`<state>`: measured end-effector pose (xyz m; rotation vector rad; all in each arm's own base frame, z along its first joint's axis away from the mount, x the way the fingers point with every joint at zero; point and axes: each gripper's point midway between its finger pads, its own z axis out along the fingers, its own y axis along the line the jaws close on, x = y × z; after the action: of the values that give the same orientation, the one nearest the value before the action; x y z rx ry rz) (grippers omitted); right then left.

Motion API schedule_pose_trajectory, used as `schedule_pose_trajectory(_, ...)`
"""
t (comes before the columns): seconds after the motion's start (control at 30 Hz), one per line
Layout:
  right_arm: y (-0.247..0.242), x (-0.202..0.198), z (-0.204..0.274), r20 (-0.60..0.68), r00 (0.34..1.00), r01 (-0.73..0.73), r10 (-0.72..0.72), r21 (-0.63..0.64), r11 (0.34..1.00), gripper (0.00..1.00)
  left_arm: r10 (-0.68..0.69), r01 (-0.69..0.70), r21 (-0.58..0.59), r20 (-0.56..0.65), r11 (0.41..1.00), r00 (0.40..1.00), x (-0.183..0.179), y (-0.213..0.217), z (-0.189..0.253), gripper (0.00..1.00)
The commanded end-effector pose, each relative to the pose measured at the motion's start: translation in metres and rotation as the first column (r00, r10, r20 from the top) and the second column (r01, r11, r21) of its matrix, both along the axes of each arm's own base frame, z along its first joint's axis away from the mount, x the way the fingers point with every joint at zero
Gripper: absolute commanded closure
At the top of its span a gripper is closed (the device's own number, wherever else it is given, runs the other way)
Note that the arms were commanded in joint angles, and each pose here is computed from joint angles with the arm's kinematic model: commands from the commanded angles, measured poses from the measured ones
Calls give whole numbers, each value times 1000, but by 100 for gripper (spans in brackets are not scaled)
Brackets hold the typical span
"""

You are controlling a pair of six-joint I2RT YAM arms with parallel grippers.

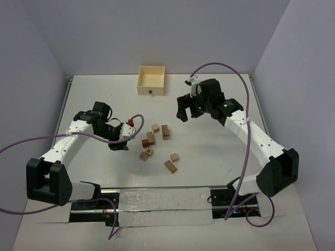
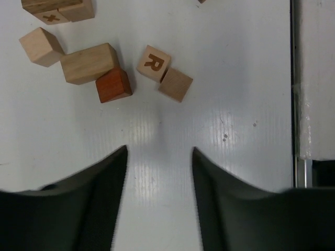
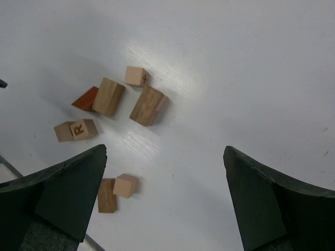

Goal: Build the wood block tower

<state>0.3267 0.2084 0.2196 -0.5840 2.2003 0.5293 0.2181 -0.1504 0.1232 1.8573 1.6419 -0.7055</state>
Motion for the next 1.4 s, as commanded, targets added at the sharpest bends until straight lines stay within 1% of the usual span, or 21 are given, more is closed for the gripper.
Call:
schedule_pose_trajectory(0.0,-6,-9,17,77,997,-11,10,20,1000,1,-38,38,1,79,999,996,-5,-6,-21,54)
schedule_pose_trajectory(0.03,-6,-8,18,80,997,-9,7,20,1000,1,-27,26,11,68,1000,997,-5,-9,-26,59)
schedule_pose_trajectory(0.1,-6,-5,21,81,997,-6,4,21,1000,1,1,-2,25,50,1000,999,-4,-14,-33,66)
schedule_pose_trajectory(0.17,-4,-3,23,74,997,-10,8,22,1000,1,31,-33,28,63,999,998,5,-21,-38,69)
schedule_pose_trajectory(0.37,-6,1,26,79,997,3,-4,8,1000,1,71,-72,71,21,995,997,-1,-34,-58,68)
schedule_pose_trajectory(0.6,-7,0,27,83,997,8,-8,3,1000,0,106,-107,109,12,988,994,2,-45,-77,68)
schedule_pose_trajectory(0.93,-5,0,26,77,997,-4,3,10,1000,0,97,-96,141,5,985,995,3,-58,-89,65)
schedule_pose_trajectory(1.37,-5,-1,26,79,997,-6,5,12,1000,0,88,-88,127,-2,988,996,2,-62,-87,65)
